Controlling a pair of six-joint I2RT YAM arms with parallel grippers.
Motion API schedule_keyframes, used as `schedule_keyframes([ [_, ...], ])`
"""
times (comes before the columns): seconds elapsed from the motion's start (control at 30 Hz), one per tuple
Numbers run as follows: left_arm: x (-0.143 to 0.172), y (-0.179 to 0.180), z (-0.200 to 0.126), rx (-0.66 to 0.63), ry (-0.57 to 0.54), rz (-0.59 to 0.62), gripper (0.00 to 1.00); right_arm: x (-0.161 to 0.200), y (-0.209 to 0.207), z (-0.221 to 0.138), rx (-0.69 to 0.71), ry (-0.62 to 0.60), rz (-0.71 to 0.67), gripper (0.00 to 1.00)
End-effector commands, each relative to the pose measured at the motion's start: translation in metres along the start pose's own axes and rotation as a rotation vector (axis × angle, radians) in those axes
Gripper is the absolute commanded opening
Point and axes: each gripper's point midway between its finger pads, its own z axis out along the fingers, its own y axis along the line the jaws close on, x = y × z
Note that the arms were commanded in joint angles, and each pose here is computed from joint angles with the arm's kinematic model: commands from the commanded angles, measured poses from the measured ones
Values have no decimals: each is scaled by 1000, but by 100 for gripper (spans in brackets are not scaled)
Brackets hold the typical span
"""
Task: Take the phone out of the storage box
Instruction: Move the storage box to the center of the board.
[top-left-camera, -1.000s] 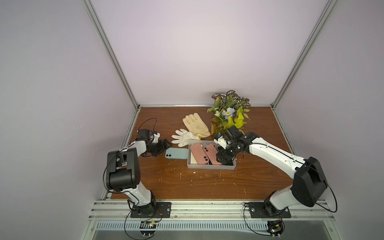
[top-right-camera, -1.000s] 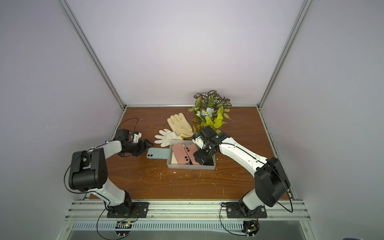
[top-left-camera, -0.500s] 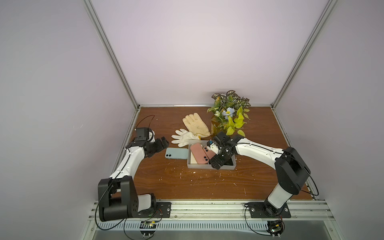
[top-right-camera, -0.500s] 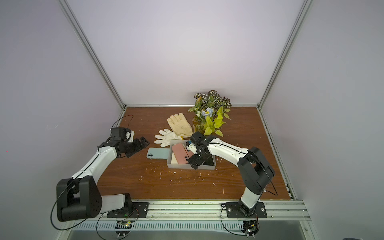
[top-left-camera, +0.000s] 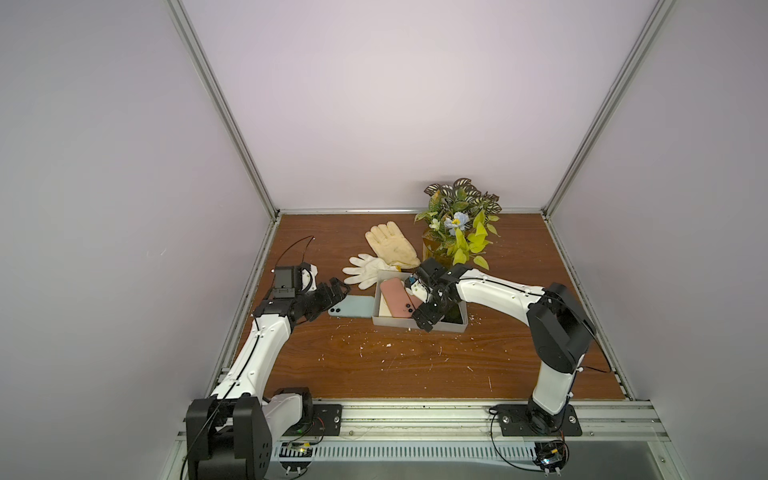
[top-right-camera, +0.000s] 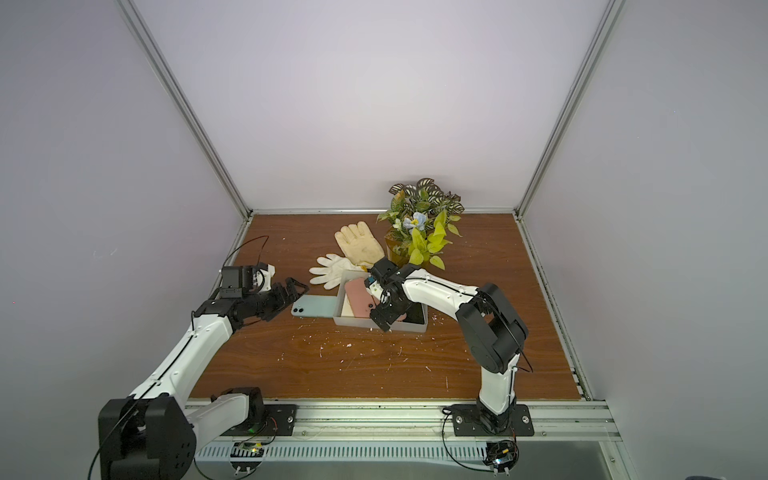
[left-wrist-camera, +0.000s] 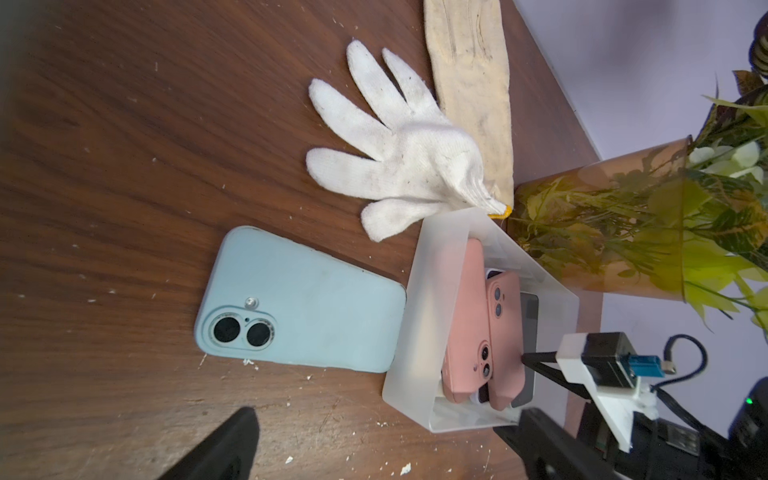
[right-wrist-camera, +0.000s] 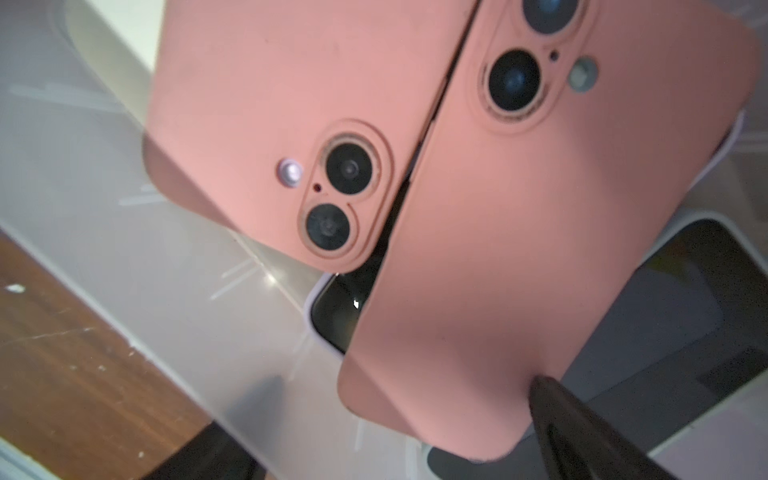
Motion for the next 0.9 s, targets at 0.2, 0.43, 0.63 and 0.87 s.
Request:
schedule_keyframes([
  [0.2, -3, -5, 2, 15, 8, -1, 100, 2, -59, -1, 268, 18, 92, 99],
  [0.43, -8, -9, 3, 26, 6, 4, 100, -20, -48, -43, 192, -158, 144, 99],
  [0.63, -5, -8, 5, 30, 16, 6, 100, -38, -54, -73, 189, -245, 188, 99],
  [0.87, -3, -8, 6, 37, 22, 5, 100, -44, -64, -41, 169, -180, 179, 99],
])
